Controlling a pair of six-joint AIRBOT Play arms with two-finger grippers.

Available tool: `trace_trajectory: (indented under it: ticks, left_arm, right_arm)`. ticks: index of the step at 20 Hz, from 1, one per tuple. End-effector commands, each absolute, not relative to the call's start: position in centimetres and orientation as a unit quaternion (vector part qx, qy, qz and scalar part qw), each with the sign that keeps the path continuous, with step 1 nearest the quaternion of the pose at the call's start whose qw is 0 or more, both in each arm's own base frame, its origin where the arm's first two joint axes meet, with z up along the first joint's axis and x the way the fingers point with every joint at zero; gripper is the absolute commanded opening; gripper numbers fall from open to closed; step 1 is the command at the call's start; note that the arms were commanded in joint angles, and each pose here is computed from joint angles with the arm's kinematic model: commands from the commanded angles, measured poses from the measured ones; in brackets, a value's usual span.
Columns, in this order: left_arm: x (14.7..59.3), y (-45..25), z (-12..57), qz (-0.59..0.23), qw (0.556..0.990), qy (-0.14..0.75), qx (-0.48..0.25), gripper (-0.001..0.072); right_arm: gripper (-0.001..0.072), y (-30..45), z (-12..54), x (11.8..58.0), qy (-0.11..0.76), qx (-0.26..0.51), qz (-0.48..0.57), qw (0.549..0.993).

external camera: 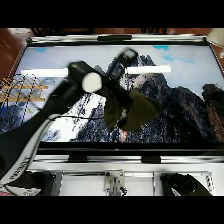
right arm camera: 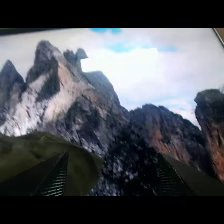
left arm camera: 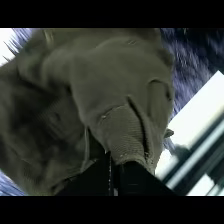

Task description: Fold the shirts.

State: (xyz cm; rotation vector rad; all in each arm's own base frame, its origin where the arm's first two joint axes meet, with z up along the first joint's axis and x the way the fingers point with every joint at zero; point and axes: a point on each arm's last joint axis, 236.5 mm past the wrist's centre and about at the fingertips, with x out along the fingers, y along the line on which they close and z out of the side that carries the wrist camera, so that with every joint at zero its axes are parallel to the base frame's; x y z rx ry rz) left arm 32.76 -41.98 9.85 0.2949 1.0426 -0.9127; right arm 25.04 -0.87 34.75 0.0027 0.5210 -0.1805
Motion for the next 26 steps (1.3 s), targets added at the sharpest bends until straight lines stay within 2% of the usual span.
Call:
trace_trajectory:
  ticks: [1,2,3,7,10,12,14,17,19,23,26]
  left_arm:
    - [28.2,-43.9,2.1,-0.424,0.665,0.607,0.1,0.0295]
    - [28.1,-43.6,1.6,-0.412,0.659,0.623,0.088,0.0627]
    - [28.5,-42.7,1.7,-0.405,0.657,0.63,0.091,0.072]
    - [33.0,-33.1,4.4,-0.319,0.668,0.661,0.123,0.072]
    - [36.1,-24.4,7.2,-0.247,0.688,0.675,0.099,0.072]
    - [36.2,-21.2,7.9,-0.23,0.682,0.692,0.065,0.072]
    - [35.3,-21.0,7.2,-0.242,0.665,0.706,0.032,0.072]
    - [33.2,-24.1,3.4,-0.271,0.632,0.726,-0.009,0.072]
    - [31.1,-26.8,-0.3,-0.288,0.614,0.735,-0.026,0.0715]
    - [29.3,-30.3,-5.7,-0.286,0.624,0.726,-0.045,0.0715]
    - [28.7,-31.7,-8.4,-0.281,0.623,0.729,-0.044,0.0715]
  right_arm:
    - [0.066,0.3,31.6,26.8,0.318,-0.048,-0.1,0.941]
    - [0.066,0.9,30.5,27.7,0.333,-0.066,-0.1,0.935]
    - [0.066,1.5,29.1,28.6,0.352,-0.089,-0.1,0.926]
    - [0.0657,3.1,22.7,31.4,0.438,-0.214,-0.086,0.869]
    - [0.0652,0.4,16.7,31.8,0.519,-0.273,-0.103,0.803]
    - [0.0652,-1.9,12.8,30.7,0.576,-0.238,-0.11,0.774]
    - [0.0652,-2.4,8.9,29.1,0.631,-0.149,-0.085,0.756]
    - [0.0652,-0.4,5.4,27.8,0.669,-0.008,-0.015,0.743]
    - [0.0652,0.4,4.8,27.2,0.679,0.042,0.01,0.733]
    - [0.0652,1.6,4.9,27.2,0.679,0.064,0.031,0.731]
    - [0.0652,1.2,5.0,28.2,0.663,0.06,0.024,0.746]
